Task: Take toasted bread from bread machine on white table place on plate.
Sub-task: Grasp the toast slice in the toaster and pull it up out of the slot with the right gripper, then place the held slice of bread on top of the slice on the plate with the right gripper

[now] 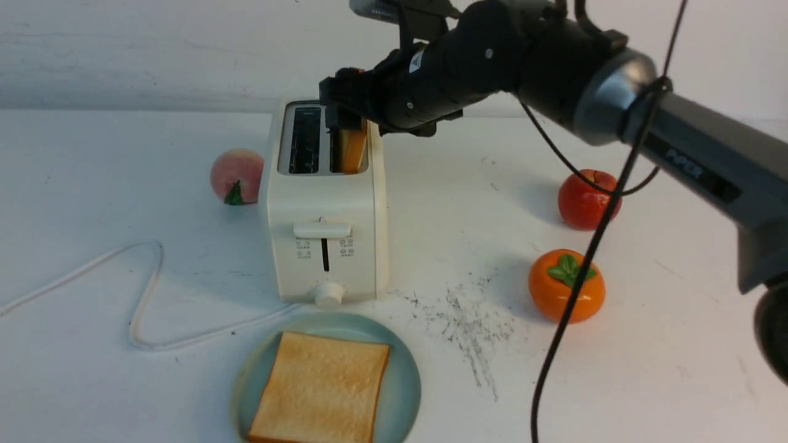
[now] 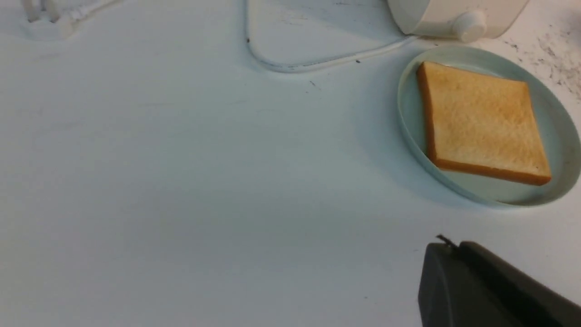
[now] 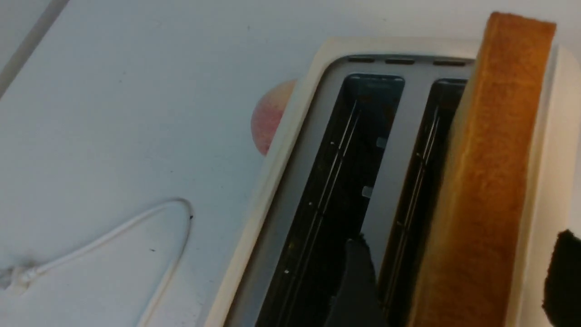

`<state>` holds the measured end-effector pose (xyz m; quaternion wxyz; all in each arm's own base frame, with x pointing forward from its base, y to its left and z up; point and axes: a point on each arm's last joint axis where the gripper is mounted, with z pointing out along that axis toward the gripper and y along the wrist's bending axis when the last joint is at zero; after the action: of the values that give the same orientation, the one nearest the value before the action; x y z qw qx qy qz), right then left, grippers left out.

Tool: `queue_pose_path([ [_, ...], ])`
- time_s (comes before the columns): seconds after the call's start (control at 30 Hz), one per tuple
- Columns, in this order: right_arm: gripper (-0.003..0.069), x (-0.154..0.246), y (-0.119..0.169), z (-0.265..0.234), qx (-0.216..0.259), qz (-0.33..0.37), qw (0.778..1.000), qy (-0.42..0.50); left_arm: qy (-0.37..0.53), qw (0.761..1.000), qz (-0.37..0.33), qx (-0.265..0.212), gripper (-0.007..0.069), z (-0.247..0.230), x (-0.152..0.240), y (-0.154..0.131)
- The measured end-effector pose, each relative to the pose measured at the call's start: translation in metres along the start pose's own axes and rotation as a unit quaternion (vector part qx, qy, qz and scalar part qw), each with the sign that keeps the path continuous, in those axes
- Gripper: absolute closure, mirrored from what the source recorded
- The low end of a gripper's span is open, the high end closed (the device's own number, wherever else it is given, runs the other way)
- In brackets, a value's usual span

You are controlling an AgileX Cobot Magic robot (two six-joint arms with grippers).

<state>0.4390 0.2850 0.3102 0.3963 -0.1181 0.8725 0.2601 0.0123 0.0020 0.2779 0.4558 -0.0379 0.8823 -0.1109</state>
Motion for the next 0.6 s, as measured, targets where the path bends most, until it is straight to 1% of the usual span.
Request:
queue_pose_path([
  [0.03,0.0241,0.001,-0.001,0.002,0.002,-0.003,1.000,0.002,0.004,1.000,0.003,-0.007,0.0639,0.000,0.001,0.001],
  [0.07,0.0328,0.001,-0.001,0.002,0.004,-0.005,1.000,0.004,0.006,1.000,0.004,-0.011,0.0639,0.000,0.001,0.002],
  [0.1,0.0348,0.001,-0.001,0.002,0.004,-0.005,1.000,0.004,0.007,1.000,0.005,-0.013,0.0639,0.000,0.001,0.002],
  [0.13,0.0496,-0.002,0.002,-0.005,0.005,-0.011,1.000,0.004,0.011,1.000,0.007,-0.019,0.0639,0.000,0.002,0.004],
  [0.17,0.0561,-0.006,0.005,-0.015,0.004,-0.018,1.000,0.003,0.014,1.000,0.009,-0.023,0.0639,0.000,0.003,0.004],
  [0.2,0.0561,-0.006,0.005,-0.015,0.005,-0.020,1.000,0.005,0.015,1.000,0.009,-0.024,0.0639,0.000,0.003,0.004],
  [0.27,0.0540,-0.023,0.016,-0.051,-0.001,-0.048,0.999,-0.013,0.014,0.999,0.011,-0.029,0.0639,0.000,0.002,0.005],
  [0.3,0.0539,-0.024,0.017,-0.055,-0.002,-0.048,0.999,-0.014,0.013,0.999,0.012,-0.029,0.0639,0.000,0.002,0.005],
  [0.33,0.0538,-0.036,0.027,-0.088,-0.008,-0.068,0.997,-0.026,0.012,0.999,0.012,-0.029,0.0639,0.000,0.002,0.005],
  [0.37,0.0538,-0.038,0.028,-0.092,-0.009,-0.070,0.997,-0.027,0.011,0.999,0.012,-0.029,0.0639,0.000,0.002,0.005],
  [0.4,0.0538,-0.043,0.033,-0.111,-0.012,-0.079,0.996,-0.033,0.008,0.999,0.013,-0.029,0.0639,0.000,0.001,0.005],
  [0.43,0.0538,-0.051,0.045,-0.158,-0.022,-0.098,0.994,-0.039,-0.004,1.000,0.013,-0.025,0.0639,0.000,-0.001,0.004],
  [0.47,0.0538,-0.054,0.049,-0.176,-0.026,-0.104,0.993,-0.042,-0.010,1.000,0.014,-0.023,0.0639,0.000,-0.002,0.004],
  [0.5,0.0538,-0.053,0.049,-0.179,-0.027,-0.106,0.993,-0.036,-0.012,1.000,0.014,-0.022,0.0639,0.000,-0.002,0.004],
  [0.53,0.0538,-0.054,0.054,-0.199,-0.032,-0.114,0.992,-0.034,-0.020,1.000,0.014,-0.020,0.0639,0.000,-0.004,0.004],
  [0.57,0.0538,-0.048,0.059,-0.224,-0.043,-0.127,0.991,-0.005,-0.036,0.999,0.015,-0.014,0.0639,0.000,-0.007,0.002],
  [0.6,0.0538,-0.045,0.061,-0.231,-0.050,-0.133,0.990,0.014,-0.043,0.999,0.015,-0.012,0.0639,0.000,-0.008,0.002],
])
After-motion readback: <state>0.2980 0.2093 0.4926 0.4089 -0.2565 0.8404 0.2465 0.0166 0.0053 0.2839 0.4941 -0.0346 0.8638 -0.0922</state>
